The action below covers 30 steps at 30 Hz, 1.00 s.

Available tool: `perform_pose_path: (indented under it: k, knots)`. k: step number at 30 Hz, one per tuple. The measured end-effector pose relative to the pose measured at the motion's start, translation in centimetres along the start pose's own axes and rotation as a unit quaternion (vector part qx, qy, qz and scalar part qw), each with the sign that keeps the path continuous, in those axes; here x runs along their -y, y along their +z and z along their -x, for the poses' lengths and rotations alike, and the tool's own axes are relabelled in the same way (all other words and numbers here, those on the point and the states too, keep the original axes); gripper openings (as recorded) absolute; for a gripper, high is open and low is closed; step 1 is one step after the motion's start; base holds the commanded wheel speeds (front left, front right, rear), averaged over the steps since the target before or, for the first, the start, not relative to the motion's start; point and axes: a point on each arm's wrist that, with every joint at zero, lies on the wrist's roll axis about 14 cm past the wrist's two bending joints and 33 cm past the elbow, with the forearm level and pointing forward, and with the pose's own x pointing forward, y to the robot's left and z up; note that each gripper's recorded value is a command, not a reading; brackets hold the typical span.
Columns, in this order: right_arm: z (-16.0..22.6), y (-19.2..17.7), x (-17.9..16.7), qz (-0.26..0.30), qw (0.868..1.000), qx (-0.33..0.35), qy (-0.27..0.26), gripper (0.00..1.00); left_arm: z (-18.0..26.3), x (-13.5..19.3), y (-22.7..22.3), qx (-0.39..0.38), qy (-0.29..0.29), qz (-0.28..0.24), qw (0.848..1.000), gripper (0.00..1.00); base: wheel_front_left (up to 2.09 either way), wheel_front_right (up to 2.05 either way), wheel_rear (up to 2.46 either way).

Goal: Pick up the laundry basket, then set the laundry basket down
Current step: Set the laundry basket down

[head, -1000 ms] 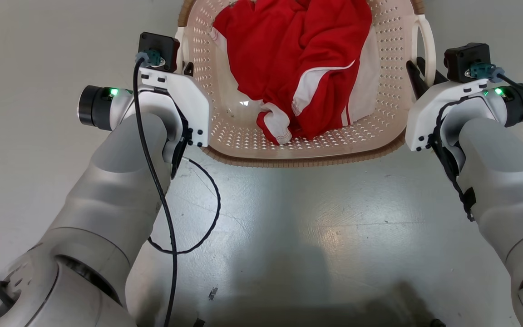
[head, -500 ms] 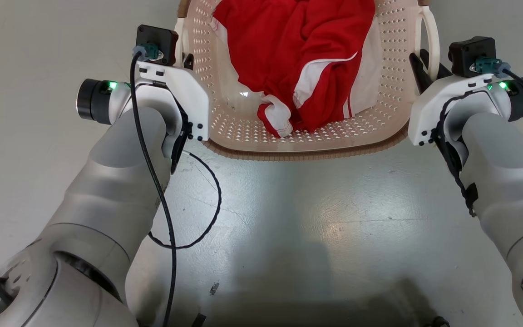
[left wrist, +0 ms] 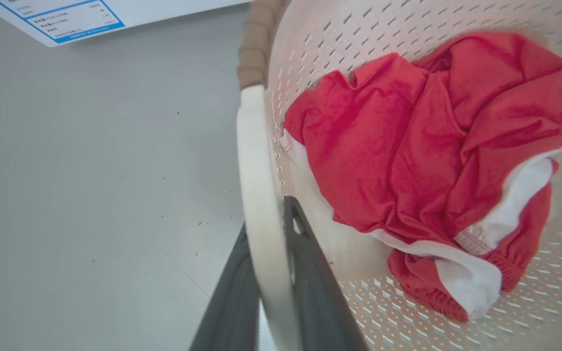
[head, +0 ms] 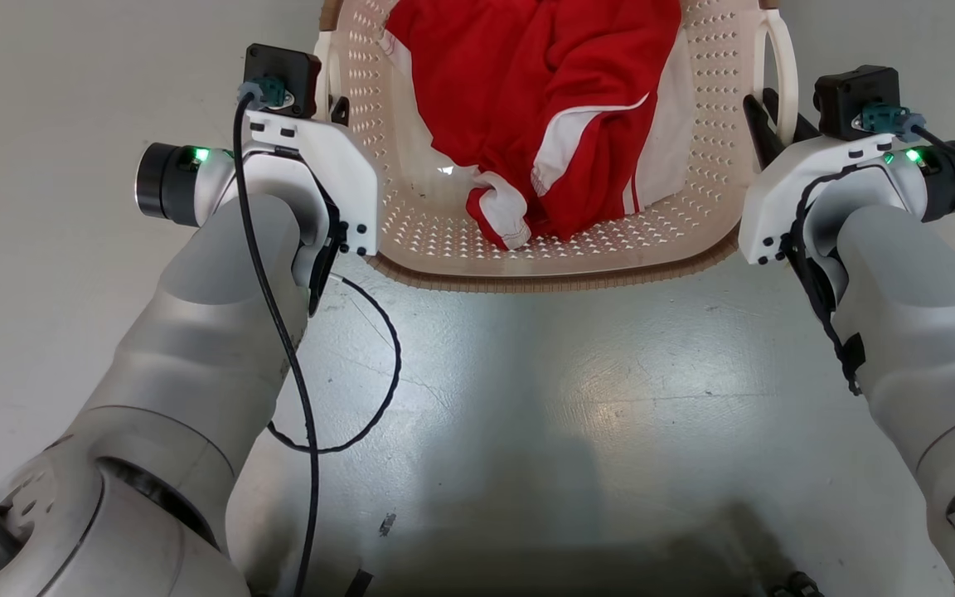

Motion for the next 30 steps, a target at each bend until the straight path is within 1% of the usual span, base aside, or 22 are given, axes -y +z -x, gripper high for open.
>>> perform_pose_path:
  k: [13,14,15,16,18,30]
  knots:
    - [0.01,-0.01,0.03,-0.004,1.0,0.0,-0.004,0.0,-0.05,-0.02,0.1,0.0,0.001,0.0,1.0,0.0,0.0,0.0,0.0]
    - [-0.02,0.0,0.02,-0.005,1.0,0.001,-0.004,0.13,-0.04,-0.12,0.11,0.001,0.004,0.003,1.0,0.37,0.0,0.0,0.0]
    - [-0.04,0.03,0.04,-0.005,1.0,0.001,-0.004,0.46,-0.04,-0.21,0.12,0.001,0.006,0.008,1.0,0.37,0.0,0.0,0.0]
    - [-0.05,0.04,0.07,-0.004,1.0,0.001,-0.004,1.0,-0.02,-0.32,0.08,-0.001,0.008,0.011,1.0,1.0,0.0,0.0,0.0]
    - [-0.06,0.08,0.18,-0.002,1.0,0.002,-0.005,1.0,0.01,-0.45,-0.21,-0.011,0.01,0.012,1.0,1.0,0.0,0.0,0.0]
    - [0.26,0.88,0.54,0.0,1.0,0.012,-0.012,1.0,0.39,-0.72,0.51,-0.002,0.02,0.015,1.0,1.0,0.0,0.0,0.0]
